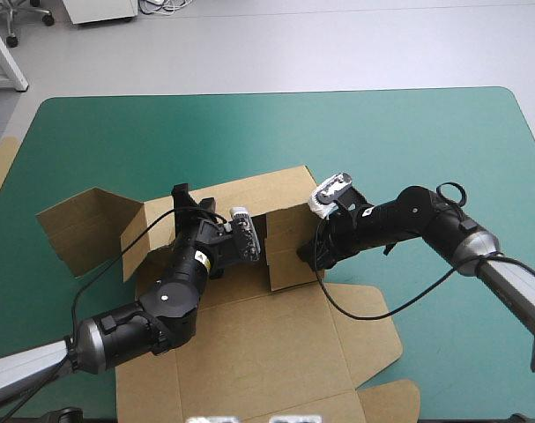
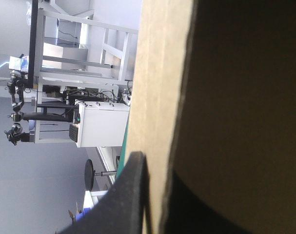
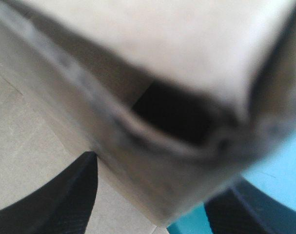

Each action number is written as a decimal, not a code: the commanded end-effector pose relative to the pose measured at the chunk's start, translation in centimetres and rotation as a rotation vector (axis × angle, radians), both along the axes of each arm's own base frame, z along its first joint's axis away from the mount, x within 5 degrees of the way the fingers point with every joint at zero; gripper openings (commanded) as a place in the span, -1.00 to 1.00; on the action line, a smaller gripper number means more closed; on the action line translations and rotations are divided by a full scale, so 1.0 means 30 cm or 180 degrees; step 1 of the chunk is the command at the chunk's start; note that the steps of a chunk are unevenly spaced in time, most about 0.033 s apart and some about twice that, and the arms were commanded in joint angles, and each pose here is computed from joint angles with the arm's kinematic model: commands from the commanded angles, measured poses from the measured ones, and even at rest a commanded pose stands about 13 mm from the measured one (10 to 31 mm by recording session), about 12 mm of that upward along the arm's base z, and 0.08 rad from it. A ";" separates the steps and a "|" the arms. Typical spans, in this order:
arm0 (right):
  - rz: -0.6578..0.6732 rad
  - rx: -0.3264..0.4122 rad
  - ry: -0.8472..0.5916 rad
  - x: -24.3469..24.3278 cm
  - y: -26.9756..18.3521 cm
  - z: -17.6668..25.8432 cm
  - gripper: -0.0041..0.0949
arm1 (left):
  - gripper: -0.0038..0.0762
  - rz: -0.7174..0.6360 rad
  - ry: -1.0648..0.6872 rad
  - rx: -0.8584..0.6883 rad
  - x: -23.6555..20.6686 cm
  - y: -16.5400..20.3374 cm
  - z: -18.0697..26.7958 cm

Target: Fold the box

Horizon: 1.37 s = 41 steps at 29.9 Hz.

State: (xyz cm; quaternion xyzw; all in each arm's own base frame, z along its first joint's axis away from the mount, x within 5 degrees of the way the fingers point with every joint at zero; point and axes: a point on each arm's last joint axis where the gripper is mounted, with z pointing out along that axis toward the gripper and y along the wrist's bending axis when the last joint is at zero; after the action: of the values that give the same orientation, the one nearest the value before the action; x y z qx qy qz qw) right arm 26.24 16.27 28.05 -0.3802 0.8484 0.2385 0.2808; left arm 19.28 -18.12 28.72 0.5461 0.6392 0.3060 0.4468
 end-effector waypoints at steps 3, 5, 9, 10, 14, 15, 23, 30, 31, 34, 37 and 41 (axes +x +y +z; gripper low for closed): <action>-0.0267 0.0341 -0.0396 0.017 0.000 0.097 0.17 | -0.93 0.0151 0.0236 -0.0395 -0.016 0.000 -0.005; -0.0288 0.0344 -0.0420 0.019 -0.001 0.098 0.17 | -0.93 0.0160 0.0221 -0.0362 -0.011 -0.006 -0.013; -0.0334 0.0347 -0.0499 0.027 -0.003 0.101 0.17 | -0.93 0.0193 0.0099 -0.0137 0.012 -0.021 -0.038; -0.0355 0.0350 -0.0529 0.030 -0.003 0.103 0.17 | -0.93 0.0225 0.0055 -0.0182 0.017 -0.024 -0.039; -0.0381 0.0315 -0.0594 0.036 -0.008 0.103 0.17 | -0.93 0.0422 -0.0116 -0.0149 0.035 -0.009 -0.037; -0.0378 0.0308 -0.0597 0.036 -0.009 0.103 0.17 | -0.93 0.0467 -0.0143 -0.0144 0.042 -0.001 -0.034; -0.0335 0.0285 -0.0564 0.032 -0.008 0.100 0.17 | -0.93 0.0696 -0.0543 -0.0367 0.080 0.040 0.063; -0.0409 0.0313 -0.0644 0.042 -0.009 0.104 0.17 | -0.93 0.0636 -0.0389 -0.0600 0.078 0.025 0.078; -0.0433 0.0333 -0.0671 0.045 -0.009 0.107 0.17 | -0.93 0.0628 -0.0392 -0.0599 0.078 0.024 0.078; -0.0462 0.0394 -0.0762 0.052 -0.008 0.115 0.17 | -0.93 0.0620 -0.0390 -0.0594 0.078 0.023 0.078; -0.0440 0.0392 -0.0784 0.060 -0.003 0.106 0.17 | -0.93 0.0633 -0.0361 -0.0597 0.077 0.024 0.075; -0.0436 0.0332 -0.0683 0.085 0.008 0.060 0.17 | -0.93 0.0632 -0.0347 -0.0578 0.077 0.024 0.074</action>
State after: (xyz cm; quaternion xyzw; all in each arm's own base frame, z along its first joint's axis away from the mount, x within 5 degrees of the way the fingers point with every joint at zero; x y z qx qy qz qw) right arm 28.18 16.48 28.43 -0.3458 0.8345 0.2193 0.3687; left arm 21.72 -17.78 29.23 0.4519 0.6816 0.3289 0.4723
